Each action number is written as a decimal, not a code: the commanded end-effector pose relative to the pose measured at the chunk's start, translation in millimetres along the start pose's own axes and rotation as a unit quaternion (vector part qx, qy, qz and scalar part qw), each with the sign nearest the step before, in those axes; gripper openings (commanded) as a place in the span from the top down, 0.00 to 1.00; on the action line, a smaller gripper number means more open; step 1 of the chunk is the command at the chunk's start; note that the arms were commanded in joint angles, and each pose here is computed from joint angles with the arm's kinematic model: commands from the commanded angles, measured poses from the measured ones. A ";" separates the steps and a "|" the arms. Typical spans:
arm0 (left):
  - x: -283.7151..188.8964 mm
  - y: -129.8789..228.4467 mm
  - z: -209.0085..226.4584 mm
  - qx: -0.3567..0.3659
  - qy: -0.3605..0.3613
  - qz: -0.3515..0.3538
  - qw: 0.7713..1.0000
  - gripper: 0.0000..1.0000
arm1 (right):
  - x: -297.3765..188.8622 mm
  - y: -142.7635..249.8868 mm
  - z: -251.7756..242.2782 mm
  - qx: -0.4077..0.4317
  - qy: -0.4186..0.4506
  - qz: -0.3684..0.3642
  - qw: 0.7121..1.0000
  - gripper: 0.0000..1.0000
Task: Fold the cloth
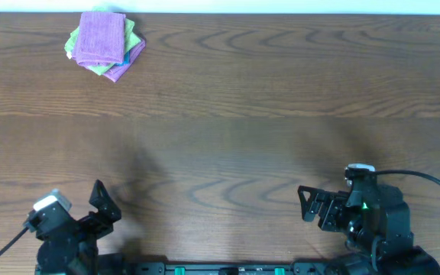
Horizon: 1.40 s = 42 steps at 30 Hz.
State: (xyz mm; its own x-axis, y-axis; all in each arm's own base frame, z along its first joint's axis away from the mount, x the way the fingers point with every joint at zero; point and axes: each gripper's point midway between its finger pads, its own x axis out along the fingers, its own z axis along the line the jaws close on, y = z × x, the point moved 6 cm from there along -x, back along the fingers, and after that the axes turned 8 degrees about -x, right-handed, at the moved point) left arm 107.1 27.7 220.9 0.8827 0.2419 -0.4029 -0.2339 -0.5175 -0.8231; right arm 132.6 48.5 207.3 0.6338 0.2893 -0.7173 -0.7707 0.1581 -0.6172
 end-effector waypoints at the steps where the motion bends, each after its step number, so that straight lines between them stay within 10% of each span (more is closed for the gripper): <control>1: 8.4 10.7 4.4 0.024 0.000 0.000 1.000 0.05 | -0.1 0.5 -0.9 0.010 0.000 -0.001 1.000 0.01; 42: 54.0 93.6 34.3 0.123 -0.035 0.142 0.982 0.05 | -0.1 0.5 -0.9 0.010 0.000 -0.001 1.000 0.01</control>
State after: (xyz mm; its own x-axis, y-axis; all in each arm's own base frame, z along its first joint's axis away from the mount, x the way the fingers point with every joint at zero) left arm 121.0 21.6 122.5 0.7671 0.1842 -0.6145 -0.5201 -0.3822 -0.7638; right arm 132.6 48.5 207.3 0.6338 0.2893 -0.7173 -0.7707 0.1581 -0.6172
